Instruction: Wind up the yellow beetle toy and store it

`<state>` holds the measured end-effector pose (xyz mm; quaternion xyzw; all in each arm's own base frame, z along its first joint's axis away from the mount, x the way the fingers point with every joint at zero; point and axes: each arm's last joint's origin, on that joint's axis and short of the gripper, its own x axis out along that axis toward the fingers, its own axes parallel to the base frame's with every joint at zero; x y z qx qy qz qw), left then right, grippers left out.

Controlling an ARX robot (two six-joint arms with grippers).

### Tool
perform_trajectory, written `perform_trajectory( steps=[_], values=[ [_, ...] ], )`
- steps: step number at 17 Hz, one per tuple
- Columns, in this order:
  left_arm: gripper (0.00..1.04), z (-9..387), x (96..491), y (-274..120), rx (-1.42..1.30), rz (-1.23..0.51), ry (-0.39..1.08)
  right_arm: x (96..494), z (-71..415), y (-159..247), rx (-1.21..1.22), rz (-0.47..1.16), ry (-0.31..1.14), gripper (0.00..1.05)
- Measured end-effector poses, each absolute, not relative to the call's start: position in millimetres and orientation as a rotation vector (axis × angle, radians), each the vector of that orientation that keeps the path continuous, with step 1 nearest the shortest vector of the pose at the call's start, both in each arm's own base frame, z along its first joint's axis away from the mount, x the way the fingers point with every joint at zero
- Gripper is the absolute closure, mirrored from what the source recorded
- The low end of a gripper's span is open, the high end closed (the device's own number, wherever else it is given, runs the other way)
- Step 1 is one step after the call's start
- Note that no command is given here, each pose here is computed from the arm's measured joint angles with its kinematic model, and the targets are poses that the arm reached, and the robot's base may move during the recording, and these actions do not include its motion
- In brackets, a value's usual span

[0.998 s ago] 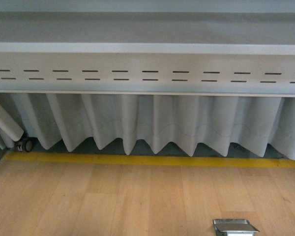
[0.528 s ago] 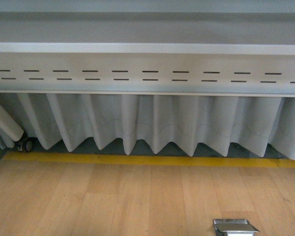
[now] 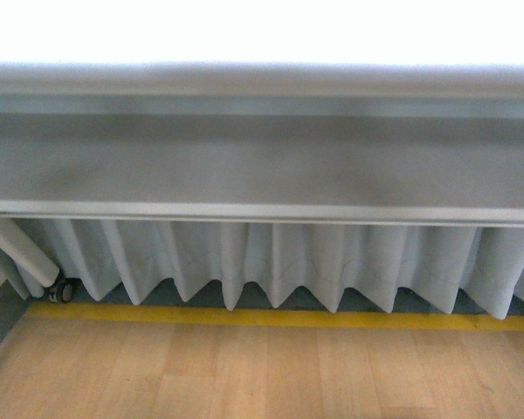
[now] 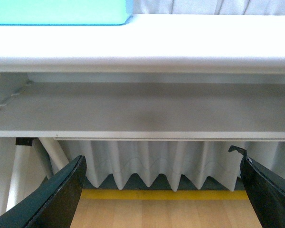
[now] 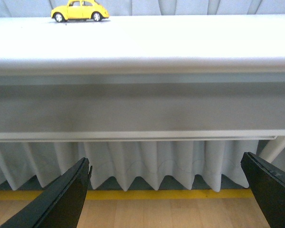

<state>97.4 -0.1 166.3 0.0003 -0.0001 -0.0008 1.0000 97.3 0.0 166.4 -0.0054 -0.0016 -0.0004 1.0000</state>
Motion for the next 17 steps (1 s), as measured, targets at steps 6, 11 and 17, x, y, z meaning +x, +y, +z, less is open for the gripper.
perform_trajectory(
  steps=[6, 11, 17],
  values=[
    [0.07, 166.4, 97.4, -0.1, 0.000, 0.000, -0.001, 97.3, 166.4, 0.0, -0.010, 0.000, -0.003, 0.06],
    [0.07, 166.3, 97.4, -0.1, 0.000, 0.000, -0.001, 97.3, 166.4, 0.0, -0.011, 0.000, -0.003, 0.06],
    [0.07, 166.7, 97.4, -0.1, 0.000, 0.000, -0.005, 97.3, 166.9, 0.0, -0.010, 0.000, -0.007, 0.06]
  ],
)
